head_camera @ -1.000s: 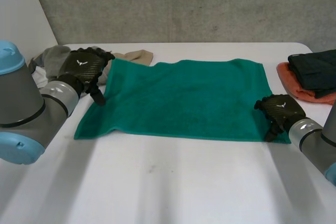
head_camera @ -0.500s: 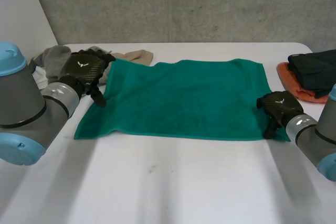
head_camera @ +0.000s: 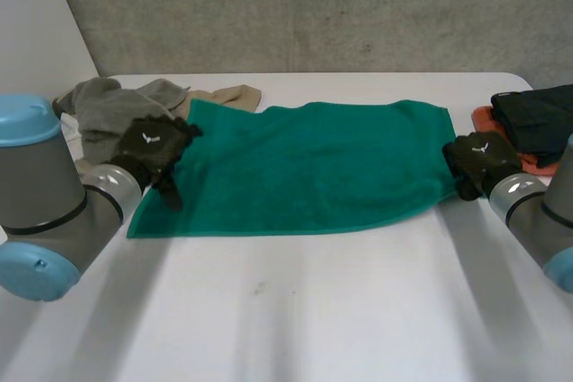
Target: Fold the laundry.
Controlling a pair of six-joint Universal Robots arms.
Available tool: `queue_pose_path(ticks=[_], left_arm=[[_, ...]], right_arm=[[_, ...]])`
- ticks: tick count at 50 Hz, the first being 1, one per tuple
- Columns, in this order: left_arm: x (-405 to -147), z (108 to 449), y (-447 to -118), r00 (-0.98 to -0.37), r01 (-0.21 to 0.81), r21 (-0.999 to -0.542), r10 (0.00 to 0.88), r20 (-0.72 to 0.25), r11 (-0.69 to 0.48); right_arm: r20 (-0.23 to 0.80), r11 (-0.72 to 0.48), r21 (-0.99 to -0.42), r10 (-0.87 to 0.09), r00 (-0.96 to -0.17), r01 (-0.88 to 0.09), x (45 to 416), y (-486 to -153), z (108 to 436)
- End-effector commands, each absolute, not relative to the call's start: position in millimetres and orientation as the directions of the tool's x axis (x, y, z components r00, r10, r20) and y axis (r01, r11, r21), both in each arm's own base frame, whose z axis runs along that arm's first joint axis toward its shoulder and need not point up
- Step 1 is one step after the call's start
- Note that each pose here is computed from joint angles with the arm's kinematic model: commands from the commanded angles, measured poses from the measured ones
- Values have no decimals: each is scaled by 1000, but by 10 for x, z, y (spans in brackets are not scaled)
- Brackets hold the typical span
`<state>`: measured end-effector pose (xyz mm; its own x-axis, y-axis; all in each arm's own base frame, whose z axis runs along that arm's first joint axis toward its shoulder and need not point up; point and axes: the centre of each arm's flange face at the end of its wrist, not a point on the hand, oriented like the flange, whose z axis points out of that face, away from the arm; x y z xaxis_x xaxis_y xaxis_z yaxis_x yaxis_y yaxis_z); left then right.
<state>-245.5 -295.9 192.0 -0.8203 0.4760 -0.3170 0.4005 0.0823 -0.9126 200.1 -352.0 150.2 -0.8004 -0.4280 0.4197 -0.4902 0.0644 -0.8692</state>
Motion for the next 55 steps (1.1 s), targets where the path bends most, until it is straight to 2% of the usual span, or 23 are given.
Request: queue_pose_path(ticks=[1,4,8,15,20,43,55], left_arm=[[-2475,1667,-2848,-774,477,-864,543,-326,161],[-2484,1553,-2865,-756,508,-842,564,-333,183],[-2481,1416,-2935,-740,545,-813,575,-350,207],[-2421,1237,-3092,-722,610,-761,552,-417,222],[-2374,1173,-3189,-719,630,-743,531,-449,225],[-2410,1222,-3392,-735,607,-783,472,-487,136],[-2439,1154,-3474,-724,615,-777,485,-491,131]], right_arm=[[371,67,-896,-432,-822,-439,2004,-3264,2046],[341,63,-912,-437,-832,-406,2014,-3181,2233],[325,72,-917,-435,-839,-392,2010,-3164,2322],[325,103,-908,-439,-838,-406,1988,-3219,2296],[321,119,-904,-447,-835,-411,1988,-3238,2237],[331,144,-881,-495,-803,-451,2069,-3151,2044],[340,145,-876,-492,-802,-460,2039,-3154,2035]])
